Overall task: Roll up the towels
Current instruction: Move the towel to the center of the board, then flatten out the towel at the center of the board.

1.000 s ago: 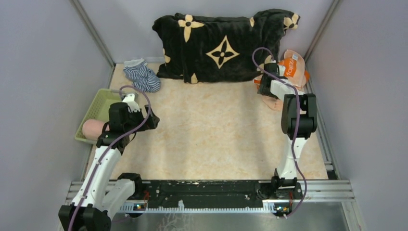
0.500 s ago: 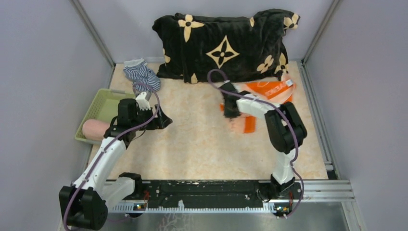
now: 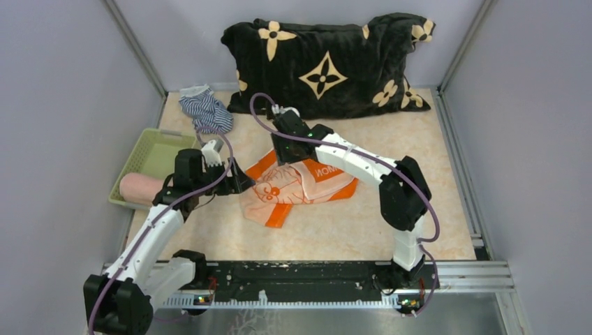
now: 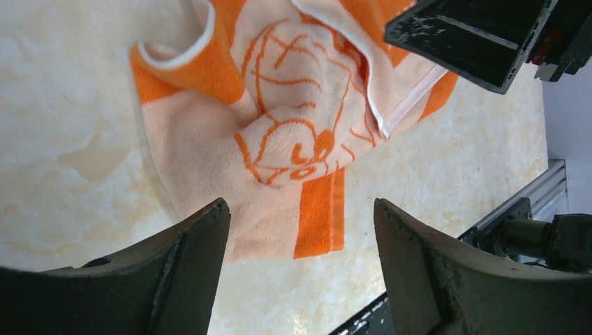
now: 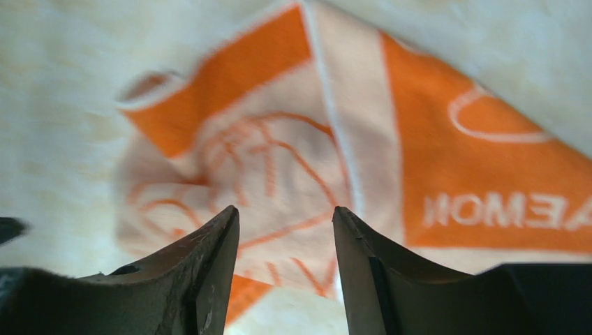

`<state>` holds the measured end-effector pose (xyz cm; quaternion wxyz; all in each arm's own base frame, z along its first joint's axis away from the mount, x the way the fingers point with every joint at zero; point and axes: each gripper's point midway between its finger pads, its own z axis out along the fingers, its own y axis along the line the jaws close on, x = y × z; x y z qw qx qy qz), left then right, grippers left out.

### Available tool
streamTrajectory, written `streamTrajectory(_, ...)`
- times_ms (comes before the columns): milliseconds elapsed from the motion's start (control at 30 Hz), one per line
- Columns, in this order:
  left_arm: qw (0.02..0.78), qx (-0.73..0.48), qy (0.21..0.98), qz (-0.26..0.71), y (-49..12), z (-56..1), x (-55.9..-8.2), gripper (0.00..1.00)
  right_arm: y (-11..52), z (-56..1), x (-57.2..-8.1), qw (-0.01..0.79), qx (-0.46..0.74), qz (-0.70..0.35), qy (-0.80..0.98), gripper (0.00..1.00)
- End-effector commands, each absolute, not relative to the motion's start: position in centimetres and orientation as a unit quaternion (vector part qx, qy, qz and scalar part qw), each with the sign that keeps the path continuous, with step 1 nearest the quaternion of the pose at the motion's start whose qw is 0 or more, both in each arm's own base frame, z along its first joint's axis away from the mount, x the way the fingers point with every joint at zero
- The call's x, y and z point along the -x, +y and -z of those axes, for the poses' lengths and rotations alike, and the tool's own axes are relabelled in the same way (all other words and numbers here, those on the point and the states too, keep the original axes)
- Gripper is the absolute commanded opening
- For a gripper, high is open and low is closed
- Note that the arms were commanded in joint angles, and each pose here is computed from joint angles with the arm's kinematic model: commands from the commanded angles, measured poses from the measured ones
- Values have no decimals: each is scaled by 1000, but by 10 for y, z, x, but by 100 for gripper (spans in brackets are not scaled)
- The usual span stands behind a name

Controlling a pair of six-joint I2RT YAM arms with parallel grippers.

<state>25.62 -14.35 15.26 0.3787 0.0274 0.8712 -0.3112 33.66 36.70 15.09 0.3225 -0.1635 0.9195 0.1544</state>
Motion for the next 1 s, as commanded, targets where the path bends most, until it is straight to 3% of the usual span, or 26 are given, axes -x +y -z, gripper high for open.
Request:
streamTrajectory(0,330,12,892,310,-145,-124,-241,80,309,-127,-325,306,185,-74,931,53)
streamTrajectory(633,185,31,960,208,-159,-25,-212,79,283,-27,-281,183,214,-7,960,48)
streamTrajectory(900,177,33,973,144,-144,-4,-215,63,229,-81,-308,243,180,58,952,2)
streamTrajectory(967,182,31,974,129,-140,-3,-219,55,201,-108,-323,268,147,71,950,0)
